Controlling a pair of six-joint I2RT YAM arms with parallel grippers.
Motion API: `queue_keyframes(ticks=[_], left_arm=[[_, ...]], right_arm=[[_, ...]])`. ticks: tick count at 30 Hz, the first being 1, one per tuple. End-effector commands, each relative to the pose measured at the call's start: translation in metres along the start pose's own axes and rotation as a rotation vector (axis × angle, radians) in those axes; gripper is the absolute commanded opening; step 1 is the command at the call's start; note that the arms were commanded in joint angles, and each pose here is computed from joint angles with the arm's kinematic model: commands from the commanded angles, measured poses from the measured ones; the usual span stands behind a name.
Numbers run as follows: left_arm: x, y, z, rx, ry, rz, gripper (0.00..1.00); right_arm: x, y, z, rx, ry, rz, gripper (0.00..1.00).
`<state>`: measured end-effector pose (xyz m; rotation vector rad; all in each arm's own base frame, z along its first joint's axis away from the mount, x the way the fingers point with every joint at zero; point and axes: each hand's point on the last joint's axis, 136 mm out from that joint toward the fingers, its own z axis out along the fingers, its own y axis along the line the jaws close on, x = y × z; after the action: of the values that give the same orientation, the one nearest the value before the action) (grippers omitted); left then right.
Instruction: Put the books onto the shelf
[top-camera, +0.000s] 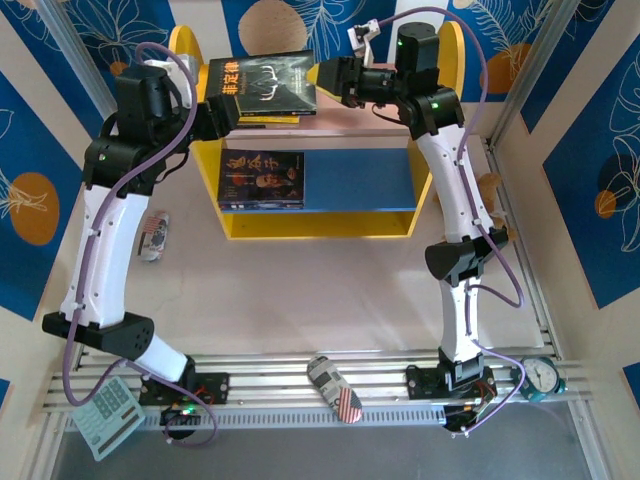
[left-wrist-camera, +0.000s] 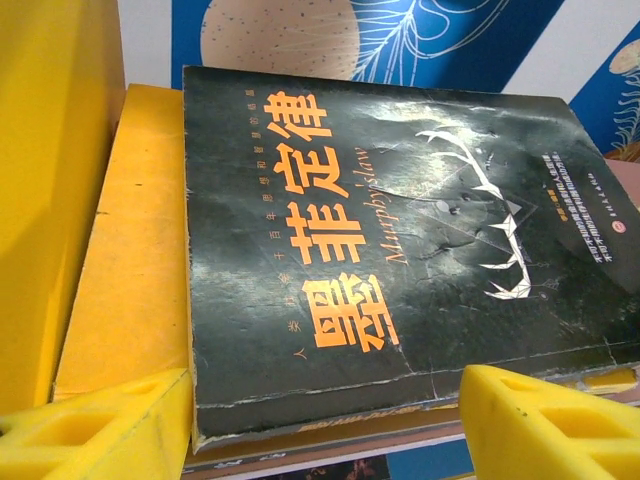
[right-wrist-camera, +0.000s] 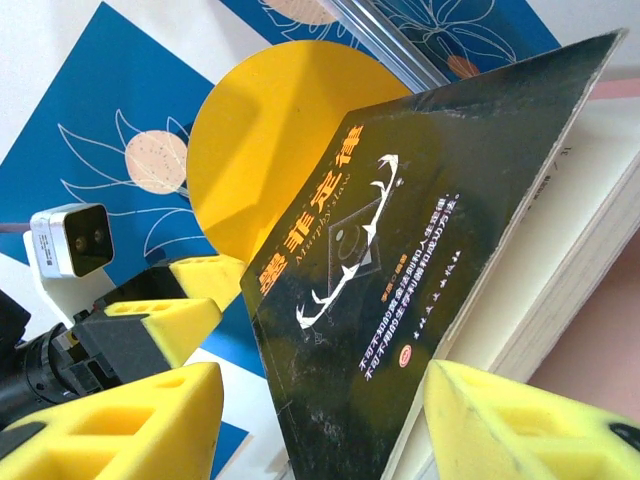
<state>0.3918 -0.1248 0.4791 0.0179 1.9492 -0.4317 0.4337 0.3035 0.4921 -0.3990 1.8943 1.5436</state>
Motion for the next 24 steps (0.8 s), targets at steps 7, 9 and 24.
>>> queue_keyframes(ticks=[7,9,24], left_arm=[[-0.014,0.018,-0.016,-0.073,-0.056,0.018,0.73],[-0.017,0.021,-0.019,-0.082,-0.068,0.017,0.74],[-0.032,0.035,-0.035,-0.126,-0.13,0.009,0.79]], right_arm=[[0.013,0.023,0.016,-0.078,0.048,-0.013,0.56],[0.013,0.023,0.016,-0.079,0.047,-0.013,0.56],[0.013,0.016,0.004,-0.024,0.039,-0.023,0.56]])
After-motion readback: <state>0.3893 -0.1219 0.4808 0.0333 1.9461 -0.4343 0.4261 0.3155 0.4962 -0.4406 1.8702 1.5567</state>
